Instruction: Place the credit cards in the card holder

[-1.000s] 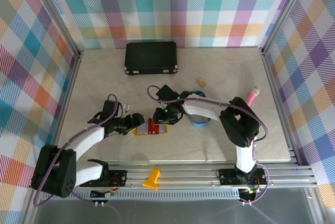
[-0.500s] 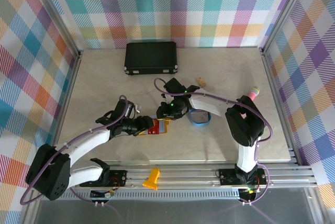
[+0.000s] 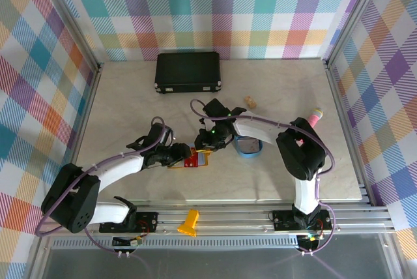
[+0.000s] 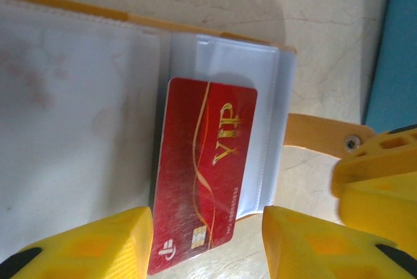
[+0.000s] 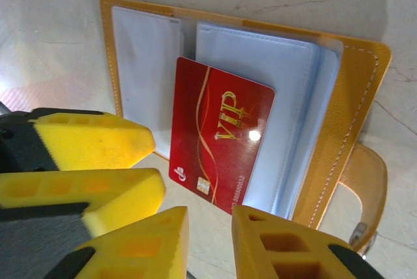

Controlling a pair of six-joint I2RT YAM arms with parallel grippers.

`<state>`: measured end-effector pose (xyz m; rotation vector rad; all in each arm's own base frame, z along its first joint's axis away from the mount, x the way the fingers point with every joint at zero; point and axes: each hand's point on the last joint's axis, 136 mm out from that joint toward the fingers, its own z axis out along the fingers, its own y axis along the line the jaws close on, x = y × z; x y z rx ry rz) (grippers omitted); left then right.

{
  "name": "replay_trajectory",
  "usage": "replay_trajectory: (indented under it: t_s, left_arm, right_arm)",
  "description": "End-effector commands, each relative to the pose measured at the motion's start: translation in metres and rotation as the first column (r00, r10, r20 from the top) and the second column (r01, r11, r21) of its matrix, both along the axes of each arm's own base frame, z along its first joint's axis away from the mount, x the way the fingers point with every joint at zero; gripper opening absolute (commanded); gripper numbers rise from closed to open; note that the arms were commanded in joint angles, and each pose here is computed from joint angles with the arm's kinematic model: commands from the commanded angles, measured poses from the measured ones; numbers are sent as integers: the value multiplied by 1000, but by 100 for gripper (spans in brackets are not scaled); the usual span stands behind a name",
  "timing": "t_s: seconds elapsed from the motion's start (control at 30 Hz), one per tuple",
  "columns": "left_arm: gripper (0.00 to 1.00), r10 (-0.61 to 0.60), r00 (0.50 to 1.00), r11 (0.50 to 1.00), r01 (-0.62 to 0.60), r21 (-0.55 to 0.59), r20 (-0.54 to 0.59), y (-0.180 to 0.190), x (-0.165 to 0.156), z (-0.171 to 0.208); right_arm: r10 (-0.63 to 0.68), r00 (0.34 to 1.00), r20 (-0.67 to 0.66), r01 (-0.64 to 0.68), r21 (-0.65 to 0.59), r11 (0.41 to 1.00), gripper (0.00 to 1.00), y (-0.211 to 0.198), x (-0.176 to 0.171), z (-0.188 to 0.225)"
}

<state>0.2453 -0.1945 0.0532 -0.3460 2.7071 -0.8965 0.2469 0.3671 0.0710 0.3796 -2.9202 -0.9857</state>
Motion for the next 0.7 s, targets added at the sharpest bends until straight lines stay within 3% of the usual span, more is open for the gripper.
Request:
replay_trajectory:
  t_s: [0.0, 0.23, 0.67]
  left_arm:
    - [48, -14, 1000, 1000, 14, 8, -14, -2, -1, -8]
    - [46, 4, 999, 998, -1, 69, -43, 8, -5, -21]
    - [45, -33, 999, 999, 33, 5, -32, -4, -4, -23]
  right_arm:
    - [26, 1000, -16, -26, -8, 1000, 24, 3, 0, -5]
    - [41, 999, -26, -42, -31, 999, 16, 9, 3, -16]
    - [51, 998, -44, -54, -74, 996, 0, 15, 6, -37]
